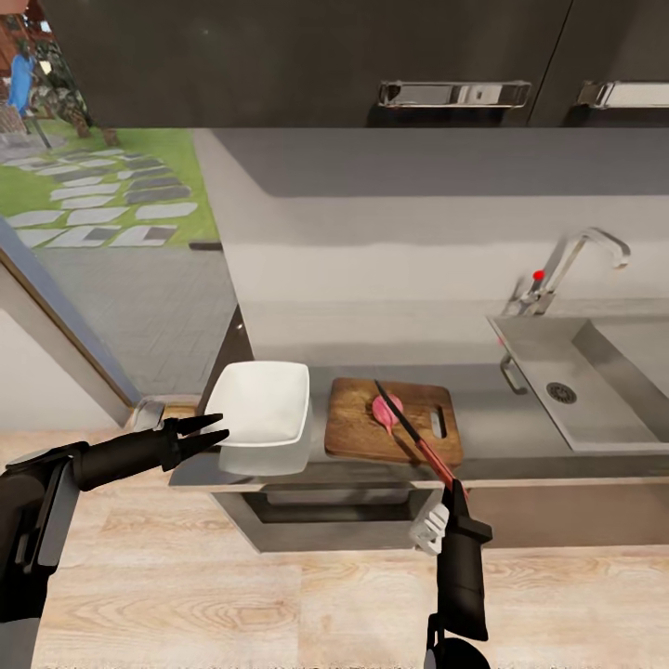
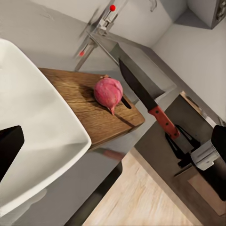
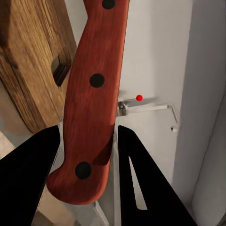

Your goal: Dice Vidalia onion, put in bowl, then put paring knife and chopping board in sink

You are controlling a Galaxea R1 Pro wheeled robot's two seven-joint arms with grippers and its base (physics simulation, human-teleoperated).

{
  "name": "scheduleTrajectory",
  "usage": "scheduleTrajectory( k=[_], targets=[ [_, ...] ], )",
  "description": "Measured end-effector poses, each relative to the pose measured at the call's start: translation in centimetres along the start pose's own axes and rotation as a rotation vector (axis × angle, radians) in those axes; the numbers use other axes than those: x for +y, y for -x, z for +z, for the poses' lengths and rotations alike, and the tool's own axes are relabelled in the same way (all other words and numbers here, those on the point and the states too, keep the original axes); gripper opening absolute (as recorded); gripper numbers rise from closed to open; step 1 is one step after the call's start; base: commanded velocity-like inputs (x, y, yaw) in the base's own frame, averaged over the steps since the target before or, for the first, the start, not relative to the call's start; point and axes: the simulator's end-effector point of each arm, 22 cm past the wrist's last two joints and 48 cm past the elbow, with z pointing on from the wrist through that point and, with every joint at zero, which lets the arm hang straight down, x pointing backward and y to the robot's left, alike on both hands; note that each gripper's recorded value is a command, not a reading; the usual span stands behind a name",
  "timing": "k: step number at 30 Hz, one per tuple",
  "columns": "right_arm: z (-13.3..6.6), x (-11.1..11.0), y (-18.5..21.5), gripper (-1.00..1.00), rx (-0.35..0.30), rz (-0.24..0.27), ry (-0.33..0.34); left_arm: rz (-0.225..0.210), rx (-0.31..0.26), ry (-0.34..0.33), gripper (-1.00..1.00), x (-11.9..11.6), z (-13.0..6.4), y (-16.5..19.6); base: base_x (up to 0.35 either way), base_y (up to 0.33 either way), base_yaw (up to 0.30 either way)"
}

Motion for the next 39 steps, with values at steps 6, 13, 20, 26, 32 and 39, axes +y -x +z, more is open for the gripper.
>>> scheduleTrajectory(
  k=[6, 13, 20, 26, 32, 39],
  targets=[
    [-0.05, 0.57, -0.13, -1.00, 0.001, -0.008, 0.010, -0.007, 0.004, 0.002, 1.00, 0.30, 0.09, -0.31, 0.000, 0.000, 0.000],
    [-0.07, 0.85, -0.19, -1.00, 0.002, -0.010, 0.015, -0.011, 0.006, 0.002, 1.00, 0.49, 0.14, -0.50, 0.000, 0.000, 0.000],
    [-0.07, 0.86, -0.18, -1.00, 0.002, -0.011, 0.015, -0.012, 0.006, 0.001, 1.00, 0.47, 0.14, -0.51, 0.005, -0.003, 0.000],
    [-0.09, 0.86, -0.21, -1.00, 0.002, -0.011, 0.016, -0.011, 0.005, 0.001, 1.00, 0.46, 0.12, -0.50, 0.103, -0.111, 0.000],
    [-0.07, 0.88, -0.20, -1.00, 0.002, -0.011, 0.016, -0.011, 0.004, -0.001, 1.00, 0.42, 0.10, -0.47, 0.032, -0.036, 0.000],
    [-0.07, 0.90, -0.20, -1.00, 0.002, -0.011, 0.016, -0.012, 0.004, -0.002, 1.00, 0.42, 0.11, -0.48, 0.004, -0.004, 0.000]
  ],
)
